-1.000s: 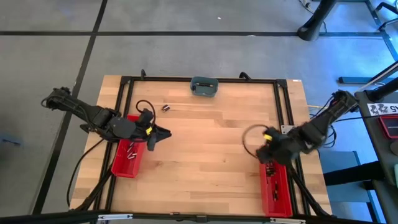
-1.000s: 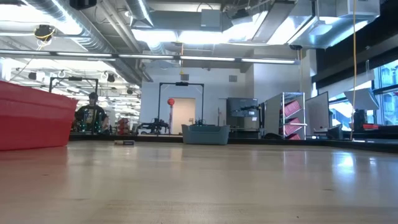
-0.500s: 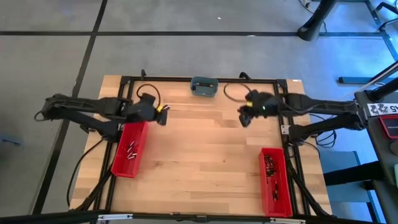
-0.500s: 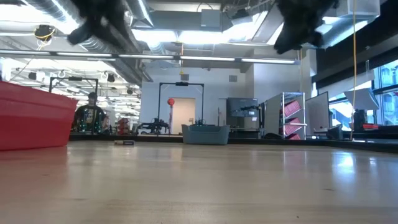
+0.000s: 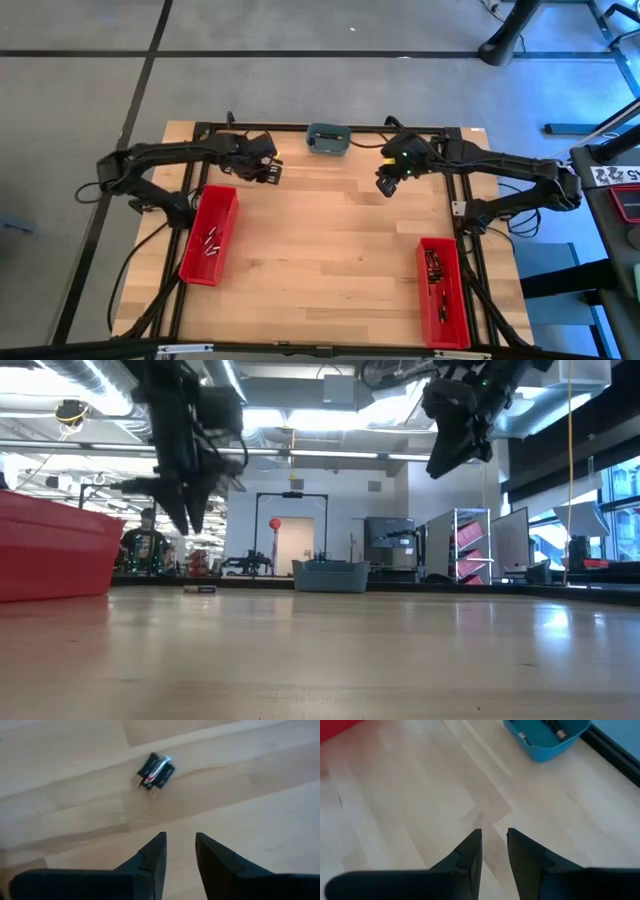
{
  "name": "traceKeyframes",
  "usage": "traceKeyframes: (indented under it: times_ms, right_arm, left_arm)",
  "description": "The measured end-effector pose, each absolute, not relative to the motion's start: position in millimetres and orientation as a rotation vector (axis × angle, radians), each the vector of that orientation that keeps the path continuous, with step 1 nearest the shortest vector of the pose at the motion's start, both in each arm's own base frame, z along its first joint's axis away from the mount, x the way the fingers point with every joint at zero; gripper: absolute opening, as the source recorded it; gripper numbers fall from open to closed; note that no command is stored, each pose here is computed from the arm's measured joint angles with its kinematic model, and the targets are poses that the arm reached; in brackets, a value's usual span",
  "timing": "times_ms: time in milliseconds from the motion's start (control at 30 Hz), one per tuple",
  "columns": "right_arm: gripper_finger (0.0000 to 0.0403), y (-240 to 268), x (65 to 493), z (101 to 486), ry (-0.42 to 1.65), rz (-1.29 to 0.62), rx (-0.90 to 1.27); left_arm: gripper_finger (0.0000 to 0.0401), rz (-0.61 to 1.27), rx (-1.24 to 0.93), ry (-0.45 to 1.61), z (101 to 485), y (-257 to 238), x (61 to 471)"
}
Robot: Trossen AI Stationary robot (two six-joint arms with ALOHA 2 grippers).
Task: Sort batteries
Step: Put the small brown battery into the right red bin
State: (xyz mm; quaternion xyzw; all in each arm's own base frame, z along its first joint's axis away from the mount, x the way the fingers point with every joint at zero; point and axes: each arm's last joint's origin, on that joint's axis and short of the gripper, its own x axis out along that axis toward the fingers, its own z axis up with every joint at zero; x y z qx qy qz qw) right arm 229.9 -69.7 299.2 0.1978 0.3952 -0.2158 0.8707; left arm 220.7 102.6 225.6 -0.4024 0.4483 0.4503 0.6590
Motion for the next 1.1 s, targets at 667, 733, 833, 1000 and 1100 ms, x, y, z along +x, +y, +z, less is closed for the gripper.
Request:
traceKeyframes:
  times_ms: [667, 733, 833, 1000, 1100]
  right_arm:
    - [0.0094, -76.3, 250.6, 281.3, 0.877, -0.431, 0.324]
    - [0.0094, -76.3, 250.7, 281.3, 0.876, -0.435, 0.331]
    - [0.0094, -76.3, 250.7, 281.3, 0.873, -0.440, 0.343]
    - [0.0094, -76.2, 250.7, 281.3, 0.873, -0.440, 0.343]
    - [0.0094, -76.2, 250.7, 281.3, 0.873, -0.439, 0.343]
  left_arm:
    - [0.0199, 0.881, -0.797, 1.269, 157.0, 138.4, 245.6]
    - [0.0196, 0.891, -0.770, 1.303, 149.3, 141.0, 245.9]
    - [0.0195, 0.900, -0.775, 1.334, 141.2, 143.9, 245.7]
    - [0.0197, 0.918, -0.774, 1.323, 140.1, 145.6, 246.2]
    - [0.0197, 0.929, -0.753, 1.309, 140.5, 146.5, 246.7]
